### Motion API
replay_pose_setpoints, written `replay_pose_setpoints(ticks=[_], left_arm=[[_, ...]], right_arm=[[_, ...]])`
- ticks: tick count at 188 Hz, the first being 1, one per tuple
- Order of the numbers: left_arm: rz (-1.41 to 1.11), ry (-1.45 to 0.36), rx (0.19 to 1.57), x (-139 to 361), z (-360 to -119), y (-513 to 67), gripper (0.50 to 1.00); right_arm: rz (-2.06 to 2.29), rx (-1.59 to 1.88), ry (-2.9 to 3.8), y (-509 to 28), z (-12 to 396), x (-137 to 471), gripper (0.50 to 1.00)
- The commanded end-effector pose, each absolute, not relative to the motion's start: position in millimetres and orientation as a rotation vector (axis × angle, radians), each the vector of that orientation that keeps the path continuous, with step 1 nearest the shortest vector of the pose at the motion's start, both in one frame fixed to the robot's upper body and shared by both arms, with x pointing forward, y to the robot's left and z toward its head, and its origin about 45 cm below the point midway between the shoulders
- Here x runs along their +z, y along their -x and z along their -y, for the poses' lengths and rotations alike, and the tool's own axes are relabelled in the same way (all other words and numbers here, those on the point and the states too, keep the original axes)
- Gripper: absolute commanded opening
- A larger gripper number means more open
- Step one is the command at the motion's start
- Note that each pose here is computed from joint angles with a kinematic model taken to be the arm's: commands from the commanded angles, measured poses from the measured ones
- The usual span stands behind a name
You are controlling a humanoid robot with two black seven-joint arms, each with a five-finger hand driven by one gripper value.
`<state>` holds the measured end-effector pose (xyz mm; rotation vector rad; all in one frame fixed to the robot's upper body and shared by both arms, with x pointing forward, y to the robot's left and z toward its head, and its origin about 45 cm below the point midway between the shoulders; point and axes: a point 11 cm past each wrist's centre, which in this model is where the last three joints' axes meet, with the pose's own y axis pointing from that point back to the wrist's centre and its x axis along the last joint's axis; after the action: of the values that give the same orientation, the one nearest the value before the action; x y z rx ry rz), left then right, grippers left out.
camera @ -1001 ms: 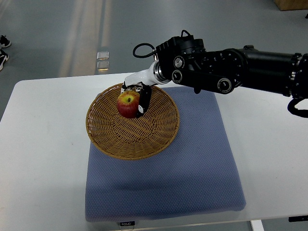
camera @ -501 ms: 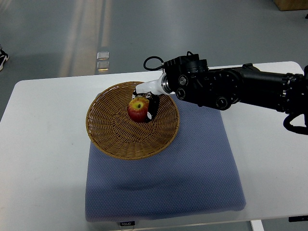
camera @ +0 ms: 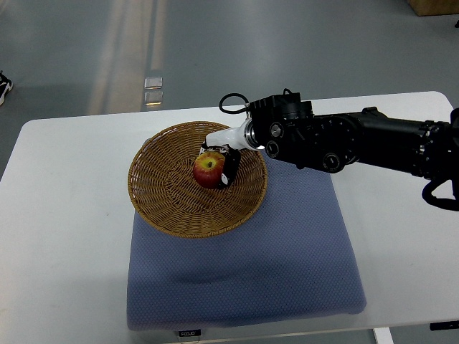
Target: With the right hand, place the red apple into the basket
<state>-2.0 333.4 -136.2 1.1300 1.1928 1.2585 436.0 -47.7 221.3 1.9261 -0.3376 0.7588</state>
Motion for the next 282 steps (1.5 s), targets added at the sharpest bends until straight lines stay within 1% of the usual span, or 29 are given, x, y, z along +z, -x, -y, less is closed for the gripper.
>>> replay_pose_setpoints(ticks=[1,4,5,11,20,21,23,27,39,59,128,141,151,152,155,173,190,200,201,207,216,217,218,226,249,259,260,282], left_arm=[[-1.193,-1.129,1.258,-136,-333,2,1.0],[-1.193,-1.129,1.258,-136,-333,2,1.0],[-1.193,-1.129,1.258,-136,-333,2,1.0],[-1.192,-1.131,1.259,-136,-334,2,1.0],[-1.192,-1.131,1.259,-136,-334,2,1.0],[-1.193,-1.129,1.258,-136,-333,2,1.0],[-1.193,-1.129,1.258,-136,-333,2,1.0],[-1.193,-1.129,1.258,-136,-333,2,1.0],[-1.192,-1.131,1.259,-136,-334,2,1.0],[-1.193,-1.129,1.258,-136,-333,2,1.0],[-1.193,-1.129,1.258,-136,-333,2,1.0],[-1.192,-1.131,1.259,-136,-334,2,1.0],[-1.192,-1.131,1.259,-136,-334,2,1.0],[-1.193,-1.129,1.258,-136,-333,2,1.0],[-1.192,-1.131,1.259,-136,-334,2,1.0],[-1.193,-1.129,1.258,-136,-333,2,1.0],[-1.192,-1.131,1.259,-136,-334,2,1.0],[-1.192,-1.131,1.259,-136,-334,2,1.0],[-1.193,-1.129,1.258,-136,-333,2,1.0],[-1.193,-1.129,1.258,-136,-333,2,1.0],[-1.193,-1.129,1.258,-136,-333,2,1.0],[-1.193,-1.129,1.258,-136,-333,2,1.0],[-1.193,-1.129,1.258,-136,-333,2,1.0],[-1.193,-1.129,1.258,-136,-333,2,1.0],[-1.193,-1.129,1.258,-136,-333,2,1.0],[-1.193,-1.129,1.258,-136,-333,2,1.0],[-1.192,-1.131,1.259,-136,-334,2,1.0],[-1.193,-1.129,1.258,-136,-333,2,1.0]], right_arm=[[0.341,0.753,-1.93,-435,48,218,0.756],[0.341,0.753,-1.93,-435,48,218,0.756],[0.339,0.748,-1.931,-434,49,216,0.784],[0.34,0.746,-1.932,-434,49,216,0.811],[0.34,0.746,-1.932,-434,49,216,0.811],[0.339,0.745,-1.937,-434,48,216,0.876],[0.341,0.745,-1.936,-434,48,216,0.887],[0.339,0.742,-1.938,-433,48,216,0.899],[0.342,0.738,-1.943,-433,48,216,0.915],[0.342,0.728,-1.947,-432,48,214,0.923],[0.363,0.72,-1.988,-434,42,225,0.924],[0.367,0.745,-2.018,-437,31,246,0.924],[0.367,0.745,-2.018,-437,31,246,0.924],[0.364,0.748,-2.048,-437,22,260,0.924],[0.356,0.747,-2.061,-436,18,266,0.924],[0.306,0.746,-2.096,-433,9,289,0.924],[0.383,0.697,-2.137,-450,33,321,0.924],[0.383,0.697,-2.137,-450,33,321,0.924],[0.471,0.65,-2.184,-462,53,341,0.924],[0.525,0.615,-2.22,-468,65,352,0.924],[0.525,0.615,-2.221,-468,65,352,0.924],[0.619,0.547,-2.3,-476,80,368,0.924],[0.648,0.528,-2.322,-478,83,372,0.924],[0.738,0.434,-2.418,-483,92,381,0.924],[1.036,0.065,-2.629,-498,129,377,0.924],[1.037,0.065,-2.63,-498,129,377,0.924],[1.154,-0.065,-2.677,-502,144,372,0.924],[1.363,-0.307,-2.724,-508,181,346,0.924]])
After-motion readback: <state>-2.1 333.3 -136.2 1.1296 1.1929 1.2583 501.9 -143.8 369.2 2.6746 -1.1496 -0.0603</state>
